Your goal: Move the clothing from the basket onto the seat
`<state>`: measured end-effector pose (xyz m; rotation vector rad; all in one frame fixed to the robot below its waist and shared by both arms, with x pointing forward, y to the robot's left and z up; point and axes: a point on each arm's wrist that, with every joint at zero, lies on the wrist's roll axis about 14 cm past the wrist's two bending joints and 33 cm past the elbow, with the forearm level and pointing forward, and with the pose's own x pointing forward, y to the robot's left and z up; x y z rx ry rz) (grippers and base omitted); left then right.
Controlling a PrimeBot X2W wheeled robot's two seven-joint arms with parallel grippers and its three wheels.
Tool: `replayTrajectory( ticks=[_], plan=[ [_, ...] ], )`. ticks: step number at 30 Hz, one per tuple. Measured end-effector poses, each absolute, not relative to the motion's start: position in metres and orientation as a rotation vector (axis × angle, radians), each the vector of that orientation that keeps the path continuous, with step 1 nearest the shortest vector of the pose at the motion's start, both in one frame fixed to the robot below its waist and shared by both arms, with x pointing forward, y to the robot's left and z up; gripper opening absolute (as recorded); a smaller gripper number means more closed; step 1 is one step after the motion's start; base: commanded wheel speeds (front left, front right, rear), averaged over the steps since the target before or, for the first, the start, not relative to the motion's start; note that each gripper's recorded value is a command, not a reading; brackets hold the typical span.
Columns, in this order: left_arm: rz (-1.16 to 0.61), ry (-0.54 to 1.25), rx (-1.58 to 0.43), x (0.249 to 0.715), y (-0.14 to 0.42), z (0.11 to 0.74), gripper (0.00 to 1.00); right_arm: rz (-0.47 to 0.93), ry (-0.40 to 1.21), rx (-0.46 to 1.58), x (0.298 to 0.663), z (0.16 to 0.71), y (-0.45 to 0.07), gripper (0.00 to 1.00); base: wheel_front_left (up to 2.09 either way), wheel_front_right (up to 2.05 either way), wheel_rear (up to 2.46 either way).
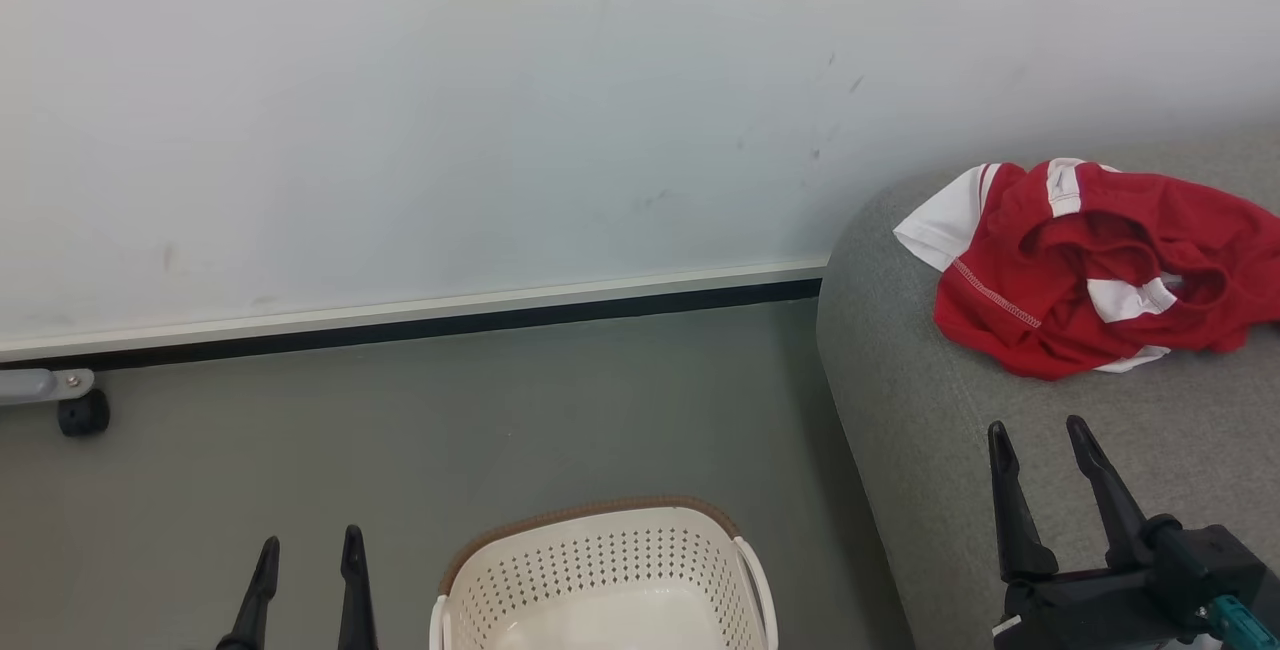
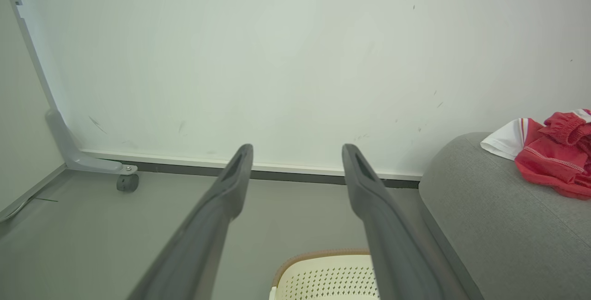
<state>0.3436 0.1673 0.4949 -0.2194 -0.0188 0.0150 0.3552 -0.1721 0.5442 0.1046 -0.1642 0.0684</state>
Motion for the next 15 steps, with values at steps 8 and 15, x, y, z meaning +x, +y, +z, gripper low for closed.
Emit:
replayTrajectory(
  ticks=[8, 15],
  plan=[
    [0.026, 0.001, -0.206, 0.342, 0.170, 0.488, 0.00, 0.058, -0.145, 0.106, 0.354, 0.538, -0.173, 0.00, 0.00, 0.00, 0.00],
    [0.039, 0.081, -0.227, 0.333, 0.168, 0.465, 0.00, 0.042, -0.039, 0.141, 0.344, 0.505, -0.170, 0.00, 0.00, 0.00, 0.00]
  ],
)
